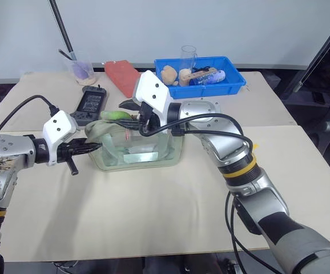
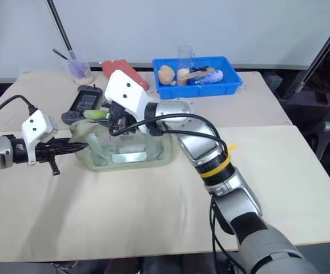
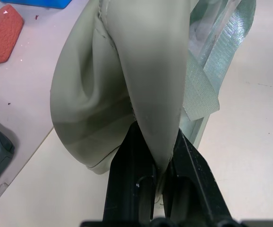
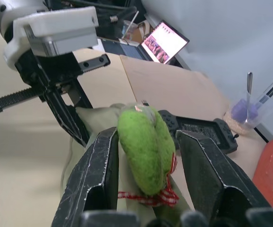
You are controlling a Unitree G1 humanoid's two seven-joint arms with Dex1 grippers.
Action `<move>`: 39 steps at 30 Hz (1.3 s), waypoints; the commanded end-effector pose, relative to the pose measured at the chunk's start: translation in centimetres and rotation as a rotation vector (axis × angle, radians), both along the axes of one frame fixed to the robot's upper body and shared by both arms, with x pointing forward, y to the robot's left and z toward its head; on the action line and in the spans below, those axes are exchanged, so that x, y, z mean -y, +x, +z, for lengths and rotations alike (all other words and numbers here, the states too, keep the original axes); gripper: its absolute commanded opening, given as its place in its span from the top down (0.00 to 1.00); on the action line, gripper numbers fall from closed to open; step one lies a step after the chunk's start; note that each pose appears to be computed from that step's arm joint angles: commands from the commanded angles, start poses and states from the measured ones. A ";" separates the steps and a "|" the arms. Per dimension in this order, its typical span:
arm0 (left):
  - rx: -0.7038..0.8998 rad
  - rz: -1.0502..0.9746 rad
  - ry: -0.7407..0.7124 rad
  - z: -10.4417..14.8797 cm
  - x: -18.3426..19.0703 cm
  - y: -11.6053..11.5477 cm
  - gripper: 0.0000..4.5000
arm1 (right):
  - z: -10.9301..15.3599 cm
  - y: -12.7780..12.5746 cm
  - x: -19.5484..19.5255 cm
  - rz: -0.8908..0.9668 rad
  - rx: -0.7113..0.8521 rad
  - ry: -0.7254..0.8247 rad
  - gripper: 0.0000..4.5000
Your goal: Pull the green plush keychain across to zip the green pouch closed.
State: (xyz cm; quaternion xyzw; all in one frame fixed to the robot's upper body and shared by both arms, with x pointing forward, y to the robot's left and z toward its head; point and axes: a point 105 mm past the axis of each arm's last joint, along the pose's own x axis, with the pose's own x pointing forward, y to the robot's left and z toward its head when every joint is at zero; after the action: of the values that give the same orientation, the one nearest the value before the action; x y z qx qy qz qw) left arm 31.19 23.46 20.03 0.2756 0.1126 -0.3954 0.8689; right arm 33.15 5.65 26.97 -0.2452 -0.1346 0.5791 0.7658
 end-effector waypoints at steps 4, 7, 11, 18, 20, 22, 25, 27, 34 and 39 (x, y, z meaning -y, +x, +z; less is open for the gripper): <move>0.006 -0.006 0.008 0.2 0.2 0.0 1.00 | 0.7 -0.4 -0.2 0.023 0.053 -0.021 0.86; 0.006 -0.007 0.005 0.2 0.3 0.0 1.00 | 1.0 -0.6 -0.1 0.033 0.041 -0.008 1.00; 0.005 0.004 0.005 0.1 0.0 0.0 1.00 | 2.0 -0.6 1.1 0.015 0.031 0.037 1.00; 0.026 0.040 0.007 0.1 -0.9 0.3 1.00 | 3.8 0.6 6.5 -0.178 -0.004 0.121 1.00; 0.026 0.040 0.009 0.0 -1.0 0.3 1.00 | 3.6 0.9 9.1 -0.261 -0.011 0.109 1.00; 0.024 0.039 0.007 -0.1 -1.1 0.4 1.00 | 3.3 1.0 10.8 -0.322 -0.016 0.096 1.00; 0.021 0.032 0.006 -0.2 -1.0 0.6 1.00 | 2.7 1.4 13.1 -0.405 -0.049 0.097 1.00; 0.019 0.021 0.025 -0.5 -1.0 0.7 1.00 | 2.1 1.7 14.8 -0.471 -0.057 0.089 1.00; 0.018 0.013 0.023 -0.4 -1.1 1.1 1.00 | -0.2 2.7 18.6 -0.630 -0.101 0.090 1.00; 0.014 -0.002 0.018 -0.5 -0.8 1.3 1.00 | -5.8 2.6 17.4 -0.586 -0.254 0.063 1.00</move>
State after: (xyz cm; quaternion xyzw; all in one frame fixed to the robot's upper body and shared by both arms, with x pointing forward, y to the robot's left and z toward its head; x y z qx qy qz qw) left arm 32.31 23.76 19.80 0.2801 0.0992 -0.4028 0.8657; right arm 35.84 -12.13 21.47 -0.1795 0.0280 0.3495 0.9192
